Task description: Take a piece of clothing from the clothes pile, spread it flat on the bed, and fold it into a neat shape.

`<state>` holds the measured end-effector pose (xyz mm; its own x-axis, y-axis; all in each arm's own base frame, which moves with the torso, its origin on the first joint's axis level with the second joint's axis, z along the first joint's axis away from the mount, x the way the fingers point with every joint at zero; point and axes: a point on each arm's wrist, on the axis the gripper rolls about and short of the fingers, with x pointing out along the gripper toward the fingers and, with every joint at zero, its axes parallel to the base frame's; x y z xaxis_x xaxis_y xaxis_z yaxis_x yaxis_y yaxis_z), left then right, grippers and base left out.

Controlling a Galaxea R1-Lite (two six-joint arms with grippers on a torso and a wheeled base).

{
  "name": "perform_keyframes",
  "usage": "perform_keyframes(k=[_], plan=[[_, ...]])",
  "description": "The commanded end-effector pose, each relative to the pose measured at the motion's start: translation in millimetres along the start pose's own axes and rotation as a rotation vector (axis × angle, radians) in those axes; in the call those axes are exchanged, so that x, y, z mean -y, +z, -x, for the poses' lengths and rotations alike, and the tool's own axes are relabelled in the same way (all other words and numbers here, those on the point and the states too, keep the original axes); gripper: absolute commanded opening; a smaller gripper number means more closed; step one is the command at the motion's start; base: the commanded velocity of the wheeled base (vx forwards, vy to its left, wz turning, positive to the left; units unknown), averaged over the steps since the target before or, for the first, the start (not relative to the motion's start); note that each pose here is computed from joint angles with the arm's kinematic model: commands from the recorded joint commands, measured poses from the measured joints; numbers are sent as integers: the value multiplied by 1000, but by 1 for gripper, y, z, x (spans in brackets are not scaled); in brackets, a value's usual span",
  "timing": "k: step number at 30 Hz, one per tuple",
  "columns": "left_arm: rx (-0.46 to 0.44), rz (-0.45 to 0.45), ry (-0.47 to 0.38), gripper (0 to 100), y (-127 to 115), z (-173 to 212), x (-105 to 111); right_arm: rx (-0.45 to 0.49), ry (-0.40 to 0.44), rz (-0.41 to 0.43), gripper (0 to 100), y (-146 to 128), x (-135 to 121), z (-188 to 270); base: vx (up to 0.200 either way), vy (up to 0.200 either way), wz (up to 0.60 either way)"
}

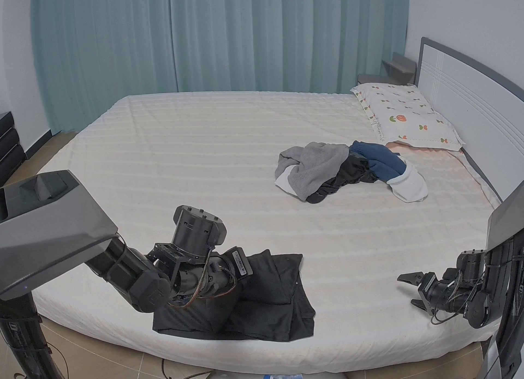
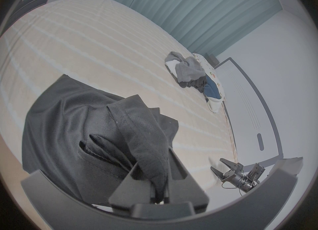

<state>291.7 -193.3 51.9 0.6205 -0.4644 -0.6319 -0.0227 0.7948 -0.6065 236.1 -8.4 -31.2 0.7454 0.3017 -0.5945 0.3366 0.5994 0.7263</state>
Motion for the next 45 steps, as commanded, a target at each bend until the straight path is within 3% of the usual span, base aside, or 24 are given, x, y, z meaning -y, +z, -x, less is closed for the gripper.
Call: perform_keyframes(k=[1,9,10,20,26,32,45], plan=[[-25,2,7,0,-8,-9,-1,4,5,4,100,0,0,-1,0,0,0],[-47,36,31,0,-14,-27,-5,4,5,5,100,0,0,-1,0,0,0],[-49,36,33,100,-15,-28,-6,4,5,5,100,0,0,-1,0,0,0],[-64,20,26,100,-24,-23,0,3,4,6,100,0,0,-1,0,0,0],[-29,68,2,100,-18,-6,7,2,3,7,100,0,0,-1,0,0,0],[-59,92,61,100,-25,4,-13,0,0,7,100,-1,0,0,0,0,0],[-41,119,91,100,-17,6,-25,4,0,7,100,0,1,0,-123,0,0]])
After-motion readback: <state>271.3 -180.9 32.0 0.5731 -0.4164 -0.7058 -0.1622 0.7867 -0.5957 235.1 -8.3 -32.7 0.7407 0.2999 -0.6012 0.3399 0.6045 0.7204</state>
